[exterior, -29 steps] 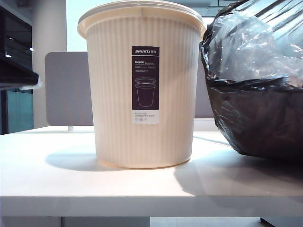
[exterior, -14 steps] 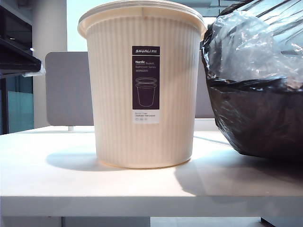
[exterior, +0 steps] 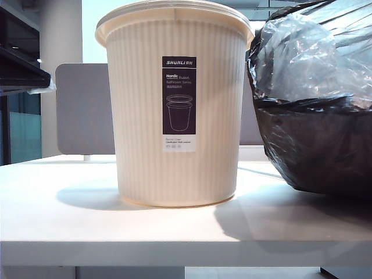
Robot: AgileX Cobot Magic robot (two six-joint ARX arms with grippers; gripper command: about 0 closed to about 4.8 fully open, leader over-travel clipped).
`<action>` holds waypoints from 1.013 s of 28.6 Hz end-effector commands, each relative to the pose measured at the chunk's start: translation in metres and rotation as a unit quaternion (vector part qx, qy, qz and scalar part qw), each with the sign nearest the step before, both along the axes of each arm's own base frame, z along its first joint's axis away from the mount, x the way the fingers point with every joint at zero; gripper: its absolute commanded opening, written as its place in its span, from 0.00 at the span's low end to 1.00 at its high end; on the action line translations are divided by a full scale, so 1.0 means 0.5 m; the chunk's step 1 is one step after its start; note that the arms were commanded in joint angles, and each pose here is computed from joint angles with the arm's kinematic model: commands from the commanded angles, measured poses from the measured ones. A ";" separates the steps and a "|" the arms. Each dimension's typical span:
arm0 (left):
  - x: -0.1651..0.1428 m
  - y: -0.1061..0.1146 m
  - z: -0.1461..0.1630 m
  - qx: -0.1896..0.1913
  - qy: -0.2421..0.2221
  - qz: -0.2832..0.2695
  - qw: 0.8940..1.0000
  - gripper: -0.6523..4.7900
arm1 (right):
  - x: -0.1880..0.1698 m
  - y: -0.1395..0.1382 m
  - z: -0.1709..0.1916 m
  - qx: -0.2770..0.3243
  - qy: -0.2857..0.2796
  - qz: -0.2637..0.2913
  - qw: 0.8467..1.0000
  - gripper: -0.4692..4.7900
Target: Open the ring lid of the trash can, pull out the black garbage bag inside, and place it on the table.
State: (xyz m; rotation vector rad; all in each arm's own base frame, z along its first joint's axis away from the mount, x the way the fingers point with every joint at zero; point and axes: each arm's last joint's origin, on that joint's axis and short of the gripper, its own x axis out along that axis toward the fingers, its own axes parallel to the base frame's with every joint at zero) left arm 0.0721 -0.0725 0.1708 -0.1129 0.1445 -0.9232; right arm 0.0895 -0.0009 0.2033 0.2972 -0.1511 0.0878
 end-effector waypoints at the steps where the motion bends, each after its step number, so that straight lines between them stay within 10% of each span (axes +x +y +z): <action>1: 0.000 0.000 0.006 0.004 -0.026 0.002 1.000 0.11 | 0.001 0.000 -0.002 0.002 -0.005 -0.002 1.000 0.09; 29: 0.008 0.003 -0.024 0.034 -0.030 0.063 0.997 0.11 | 0.011 0.000 -0.075 -0.006 0.122 0.001 0.992 0.09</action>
